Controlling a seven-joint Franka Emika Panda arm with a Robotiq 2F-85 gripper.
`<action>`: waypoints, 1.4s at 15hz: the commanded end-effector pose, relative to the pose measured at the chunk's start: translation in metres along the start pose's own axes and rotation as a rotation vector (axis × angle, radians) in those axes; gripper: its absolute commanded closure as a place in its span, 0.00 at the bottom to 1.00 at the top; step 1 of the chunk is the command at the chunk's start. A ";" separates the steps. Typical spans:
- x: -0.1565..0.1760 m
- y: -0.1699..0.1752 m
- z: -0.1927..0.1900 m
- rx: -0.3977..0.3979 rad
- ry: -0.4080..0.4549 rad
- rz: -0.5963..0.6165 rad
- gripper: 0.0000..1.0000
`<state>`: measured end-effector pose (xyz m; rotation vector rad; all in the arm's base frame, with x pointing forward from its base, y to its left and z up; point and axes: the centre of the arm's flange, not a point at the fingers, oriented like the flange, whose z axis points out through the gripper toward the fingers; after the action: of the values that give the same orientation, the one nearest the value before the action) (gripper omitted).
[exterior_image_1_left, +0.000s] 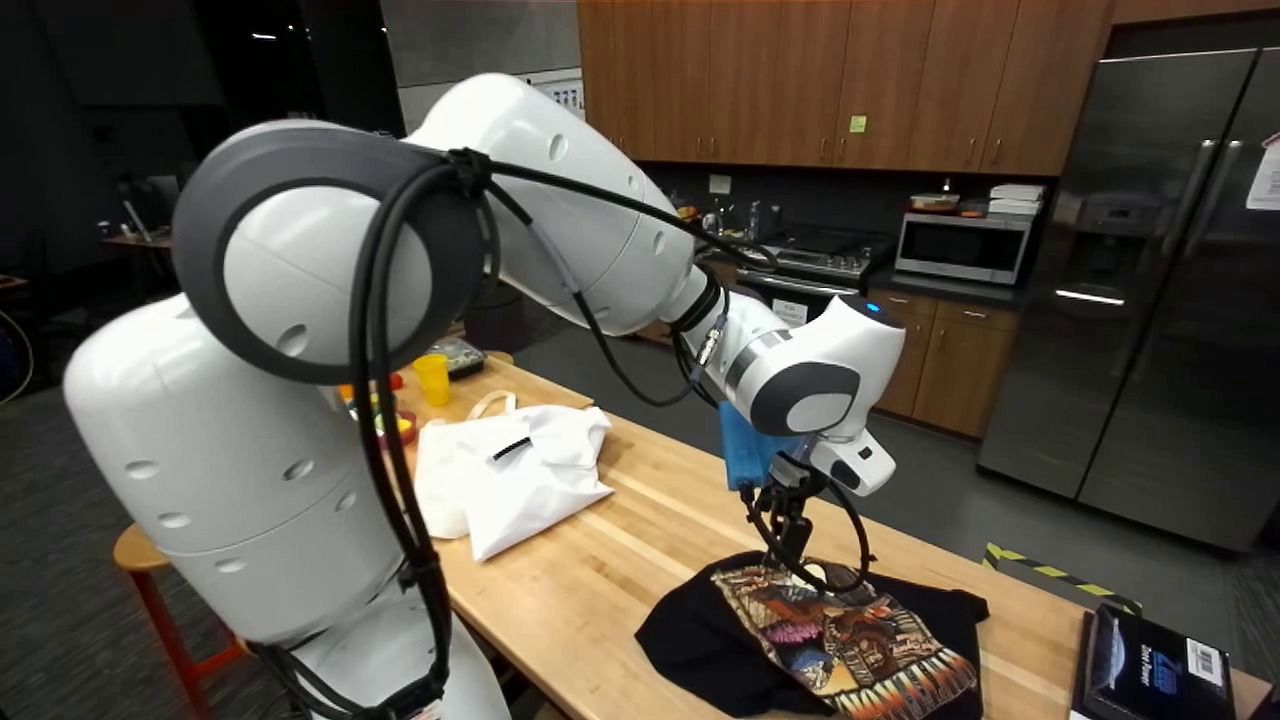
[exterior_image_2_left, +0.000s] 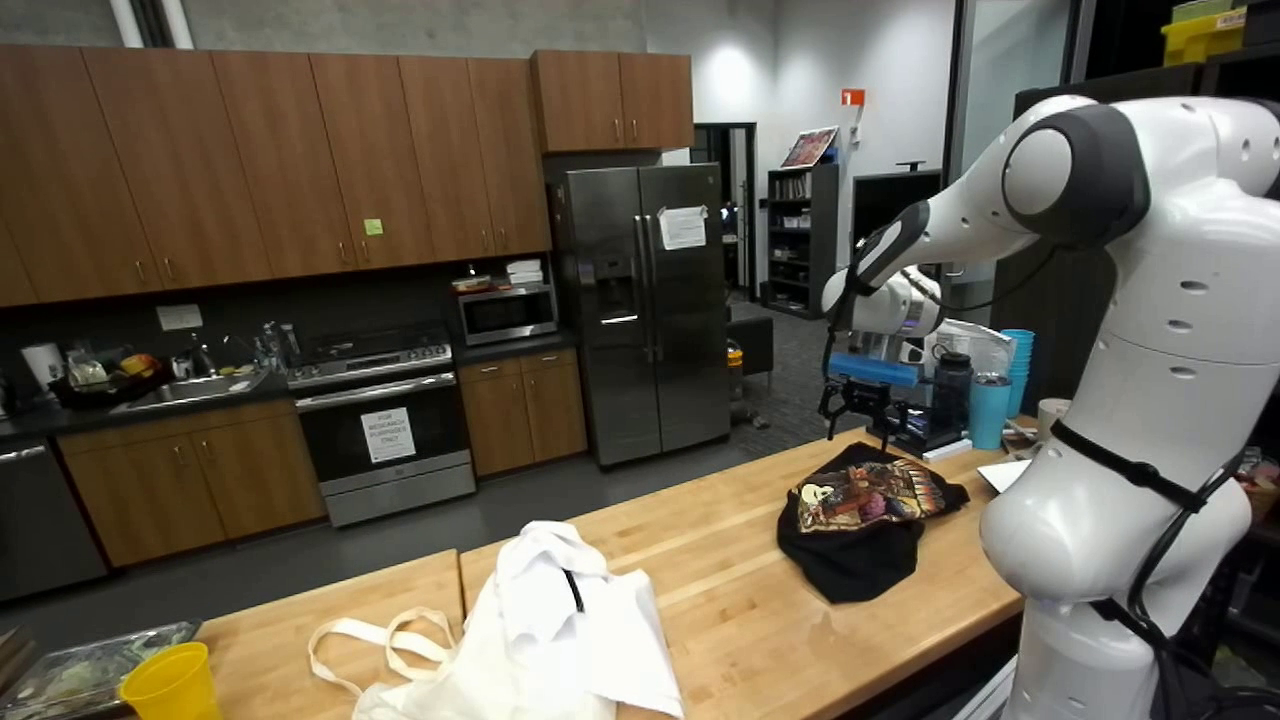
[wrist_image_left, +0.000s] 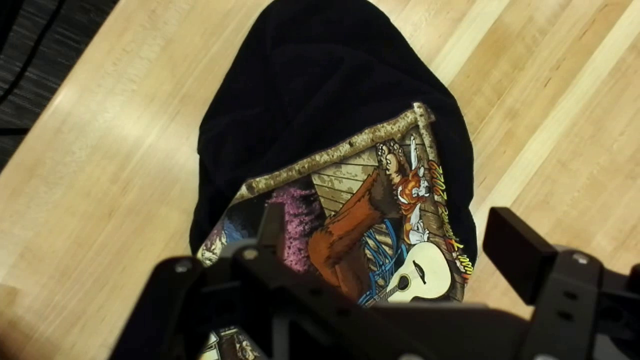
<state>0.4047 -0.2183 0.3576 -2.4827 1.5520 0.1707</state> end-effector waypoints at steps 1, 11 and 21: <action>0.012 -0.003 -0.003 -0.003 0.018 0.009 0.00; 0.100 -0.073 0.000 -0.153 -0.019 -0.004 0.00; 0.103 -0.112 0.092 -0.247 -0.098 -0.069 0.00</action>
<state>0.5397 -0.2523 0.2723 -2.6691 1.5143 0.5045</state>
